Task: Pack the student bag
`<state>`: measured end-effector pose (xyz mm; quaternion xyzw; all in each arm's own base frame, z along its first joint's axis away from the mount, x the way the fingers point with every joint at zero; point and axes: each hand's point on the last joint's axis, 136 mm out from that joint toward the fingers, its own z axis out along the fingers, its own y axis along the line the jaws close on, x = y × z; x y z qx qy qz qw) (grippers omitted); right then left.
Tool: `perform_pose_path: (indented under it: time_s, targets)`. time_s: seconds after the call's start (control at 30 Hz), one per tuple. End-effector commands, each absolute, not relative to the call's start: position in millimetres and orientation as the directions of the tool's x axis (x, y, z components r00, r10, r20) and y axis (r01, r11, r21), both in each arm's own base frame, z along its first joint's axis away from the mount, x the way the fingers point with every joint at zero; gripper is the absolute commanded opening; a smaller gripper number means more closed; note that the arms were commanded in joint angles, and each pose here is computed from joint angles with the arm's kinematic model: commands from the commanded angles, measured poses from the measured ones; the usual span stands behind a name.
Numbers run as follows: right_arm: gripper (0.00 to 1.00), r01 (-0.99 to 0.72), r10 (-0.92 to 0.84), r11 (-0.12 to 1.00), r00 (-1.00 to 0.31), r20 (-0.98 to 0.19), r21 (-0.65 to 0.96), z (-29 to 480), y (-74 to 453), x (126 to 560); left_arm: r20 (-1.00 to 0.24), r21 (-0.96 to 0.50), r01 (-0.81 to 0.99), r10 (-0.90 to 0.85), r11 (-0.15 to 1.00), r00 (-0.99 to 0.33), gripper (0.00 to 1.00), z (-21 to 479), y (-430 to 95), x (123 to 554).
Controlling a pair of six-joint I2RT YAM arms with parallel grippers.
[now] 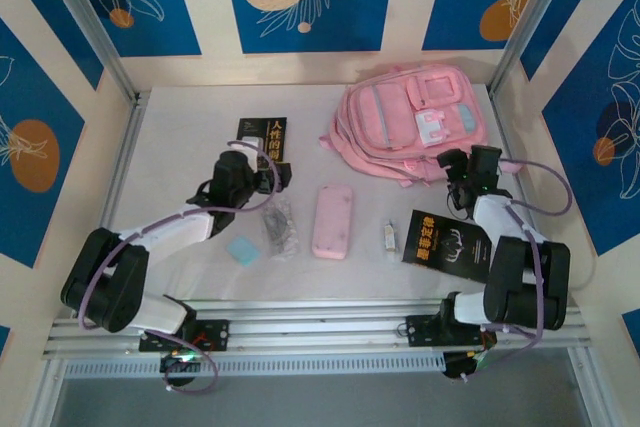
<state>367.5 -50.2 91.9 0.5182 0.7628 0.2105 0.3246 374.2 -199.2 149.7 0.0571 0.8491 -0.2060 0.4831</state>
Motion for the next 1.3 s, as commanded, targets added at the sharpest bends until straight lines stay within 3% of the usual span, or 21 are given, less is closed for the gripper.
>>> perform_pose_path:
  time_s: [0.0,0.3,0.37,0.5,0.7,1.0,1.27]
  targets:
    - [0.9,0.585,0.938,0.326,-0.3,-0.175,0.743,91,-40,388,-0.804,-0.392,0.316,-0.155,0.864,-0.574,1.0,150,-227,365]
    - [0.79,0.563,0.935,0.323,-0.316,-0.162,0.761,71,-58,424,-0.782,-0.421,0.4,-0.102,0.814,-0.615,1.0,144,-273,344]
    - [0.72,0.561,0.934,0.313,-0.328,-0.141,0.766,65,-57,432,-0.782,-0.419,0.409,-0.093,0.811,-0.617,1.0,144,-278,341]
    - [0.51,0.564,0.936,0.261,-0.346,-0.062,0.783,51,-51,446,-0.788,-0.422,0.434,-0.085,0.796,-0.61,1.0,147,-289,338]
    - [0.0,0.478,0.91,0.233,-0.413,-0.017,0.847,77,-26,448,-0.824,-0.405,0.641,0.045,0.653,-0.566,0.99,162,-345,313]
    - [0.0,0.334,0.804,0.376,-0.581,-0.125,0.865,152,61,418,-0.774,-0.499,0.644,0.037,0.58,-0.633,0.98,154,-398,316]
    - [0.0,0.357,0.82,0.38,-0.556,-0.132,0.854,169,105,401,-0.771,-0.511,0.633,0.015,0.582,-0.637,0.95,156,-417,332]
